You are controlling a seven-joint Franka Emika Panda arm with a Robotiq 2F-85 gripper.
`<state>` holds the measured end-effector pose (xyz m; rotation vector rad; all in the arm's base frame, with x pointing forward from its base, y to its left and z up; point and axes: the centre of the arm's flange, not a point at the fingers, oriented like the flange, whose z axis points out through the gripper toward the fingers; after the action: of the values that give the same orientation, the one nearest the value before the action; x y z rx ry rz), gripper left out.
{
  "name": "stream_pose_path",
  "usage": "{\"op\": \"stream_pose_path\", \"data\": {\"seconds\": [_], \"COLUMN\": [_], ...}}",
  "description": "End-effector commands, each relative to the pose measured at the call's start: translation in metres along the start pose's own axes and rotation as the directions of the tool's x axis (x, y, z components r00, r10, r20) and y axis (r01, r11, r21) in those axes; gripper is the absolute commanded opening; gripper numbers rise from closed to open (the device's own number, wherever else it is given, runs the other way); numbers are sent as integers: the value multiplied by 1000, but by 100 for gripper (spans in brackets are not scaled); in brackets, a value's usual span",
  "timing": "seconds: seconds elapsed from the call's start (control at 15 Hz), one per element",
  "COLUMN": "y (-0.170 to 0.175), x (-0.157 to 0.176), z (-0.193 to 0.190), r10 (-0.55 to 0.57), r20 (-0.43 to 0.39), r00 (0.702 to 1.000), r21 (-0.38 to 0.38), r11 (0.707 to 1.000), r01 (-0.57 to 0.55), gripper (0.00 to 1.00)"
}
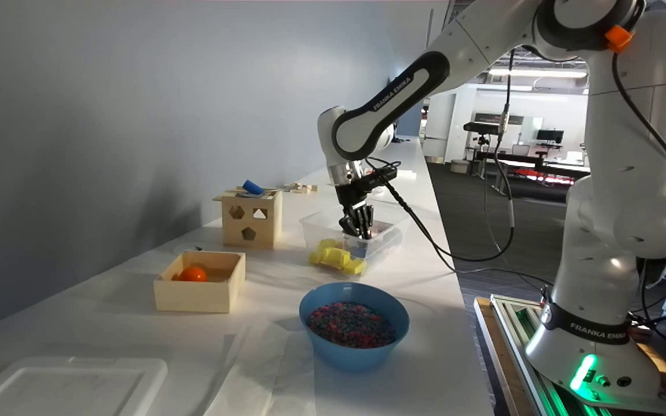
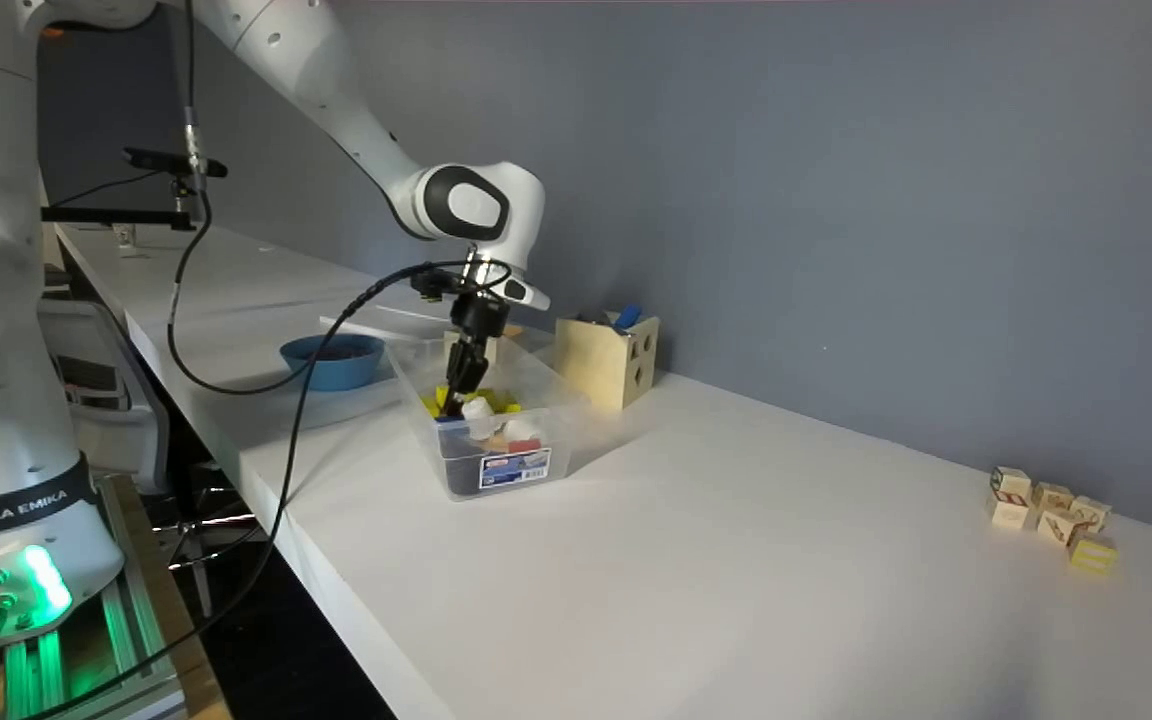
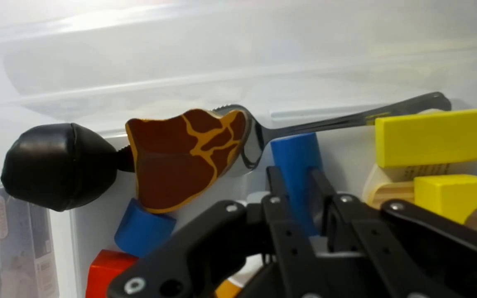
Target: Pick up the white caps from the bowl and place them in the box
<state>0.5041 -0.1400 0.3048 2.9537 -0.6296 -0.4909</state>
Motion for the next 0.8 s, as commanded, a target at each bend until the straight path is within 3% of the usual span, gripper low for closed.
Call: {"op": "stream_pose_path", "data": {"seconds": [0.0,0.47,0.73], "y": [3,17,41], "x": [-15,-9,-5], "z": [-8,-21,-38], "r10": [104,204,133], "r20": [-53,-117,-157], "r00": [993,972,979], "r21": [45,66,53], "r11": [994,978,991], "r01": [-102,-197,-126], "gripper": [51,99,100]}}
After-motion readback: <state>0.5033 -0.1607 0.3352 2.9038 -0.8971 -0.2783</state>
